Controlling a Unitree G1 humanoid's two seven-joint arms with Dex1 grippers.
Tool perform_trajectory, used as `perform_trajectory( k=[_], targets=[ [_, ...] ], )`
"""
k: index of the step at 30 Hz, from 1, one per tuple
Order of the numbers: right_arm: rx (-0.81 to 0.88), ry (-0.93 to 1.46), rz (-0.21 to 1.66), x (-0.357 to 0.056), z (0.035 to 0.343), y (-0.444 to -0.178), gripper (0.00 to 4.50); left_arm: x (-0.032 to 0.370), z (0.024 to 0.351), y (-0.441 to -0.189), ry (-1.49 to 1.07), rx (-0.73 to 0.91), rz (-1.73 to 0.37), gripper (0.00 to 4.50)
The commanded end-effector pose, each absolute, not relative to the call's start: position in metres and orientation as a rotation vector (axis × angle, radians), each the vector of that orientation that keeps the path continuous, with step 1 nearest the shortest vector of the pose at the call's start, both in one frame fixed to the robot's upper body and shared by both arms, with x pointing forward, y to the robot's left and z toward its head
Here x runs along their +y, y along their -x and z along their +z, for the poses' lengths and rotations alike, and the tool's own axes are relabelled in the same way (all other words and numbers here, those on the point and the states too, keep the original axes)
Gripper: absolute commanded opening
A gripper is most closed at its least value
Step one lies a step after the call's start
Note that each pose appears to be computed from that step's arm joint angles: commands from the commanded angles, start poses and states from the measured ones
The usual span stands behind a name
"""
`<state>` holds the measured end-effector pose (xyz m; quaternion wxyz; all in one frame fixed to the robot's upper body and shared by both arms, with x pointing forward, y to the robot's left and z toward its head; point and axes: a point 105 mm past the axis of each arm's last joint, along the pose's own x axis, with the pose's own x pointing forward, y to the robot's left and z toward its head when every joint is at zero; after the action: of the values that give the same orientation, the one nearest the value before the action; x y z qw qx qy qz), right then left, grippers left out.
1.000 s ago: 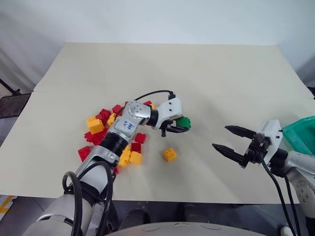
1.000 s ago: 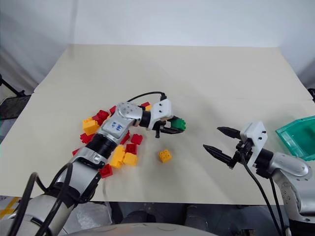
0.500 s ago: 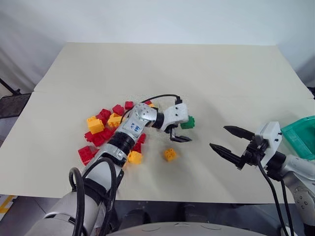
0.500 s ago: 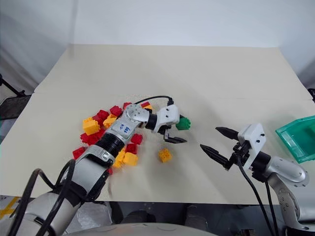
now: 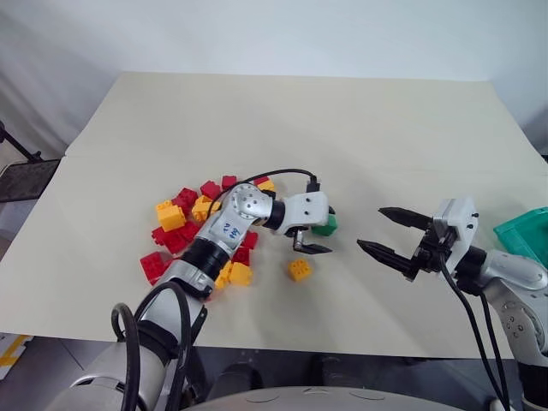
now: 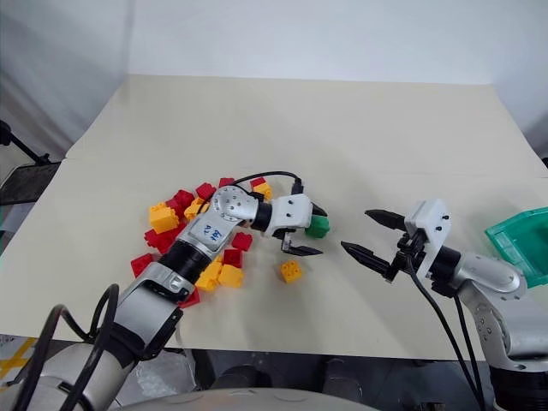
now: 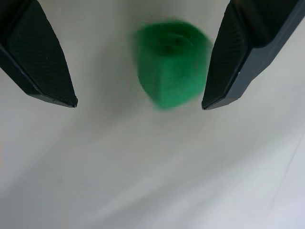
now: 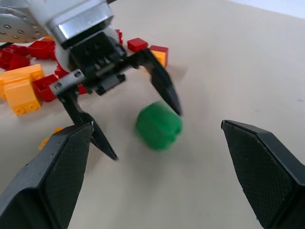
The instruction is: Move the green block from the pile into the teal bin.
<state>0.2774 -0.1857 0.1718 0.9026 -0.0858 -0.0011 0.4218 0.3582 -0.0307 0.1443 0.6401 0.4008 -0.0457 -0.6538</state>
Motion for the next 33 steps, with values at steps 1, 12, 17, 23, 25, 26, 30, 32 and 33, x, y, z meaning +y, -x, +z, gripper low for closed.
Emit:
perform_trajectory(
  k=[1, 12, 17, 23, 25, 26, 30, 32, 33],
  targets=[
    [-0.027, 0.204, 0.854, -0.191, 0.178, -0.272, 4.50, -0.036, 0.155, -0.366, -0.993, -0.174, -1.435, 4.44],
    [-0.017, 0.209, 0.837, -0.194, 0.179, -0.269, 4.50, 0.042, 0.189, -0.374, -0.609, -0.111, -1.327, 4.44],
    [0.005, 0.225, 0.858, -0.198, 0.181, -0.274, 4.50, 0.109, 0.203, -0.350, -0.427, -0.089, -1.307, 4.44],
    [0.048, 0.259, 0.862, -0.216, 0.184, -0.277, 4.50, 0.204, 0.197, -0.300, -0.342, 0.010, -1.170, 4.44],
    [0.063, 0.263, 0.852, -0.223, 0.184, -0.279, 4.50, 0.227, 0.197, -0.283, -0.311, 0.012, -1.141, 4.44],
    [0.071, 0.264, 0.849, -0.226, 0.183, -0.280, 4.50, 0.236, 0.195, -0.274, -0.305, 0.029, -1.126, 4.44],
    [0.099, 0.280, 0.844, -0.234, 0.183, -0.282, 4.50, 0.262, 0.186, -0.242, -0.252, 0.091, -1.101, 4.44],
    [0.105, 0.288, 0.841, -0.236, 0.183, -0.283, 4.50, 0.264, 0.185, -0.232, -0.232, 0.100, -1.108, 4.44],
    [0.122, 0.298, 0.818, -0.240, 0.185, -0.285, 4.50, 0.266, 0.186, -0.227, -0.215, 0.096, -1.101, 4.44]
  ],
)
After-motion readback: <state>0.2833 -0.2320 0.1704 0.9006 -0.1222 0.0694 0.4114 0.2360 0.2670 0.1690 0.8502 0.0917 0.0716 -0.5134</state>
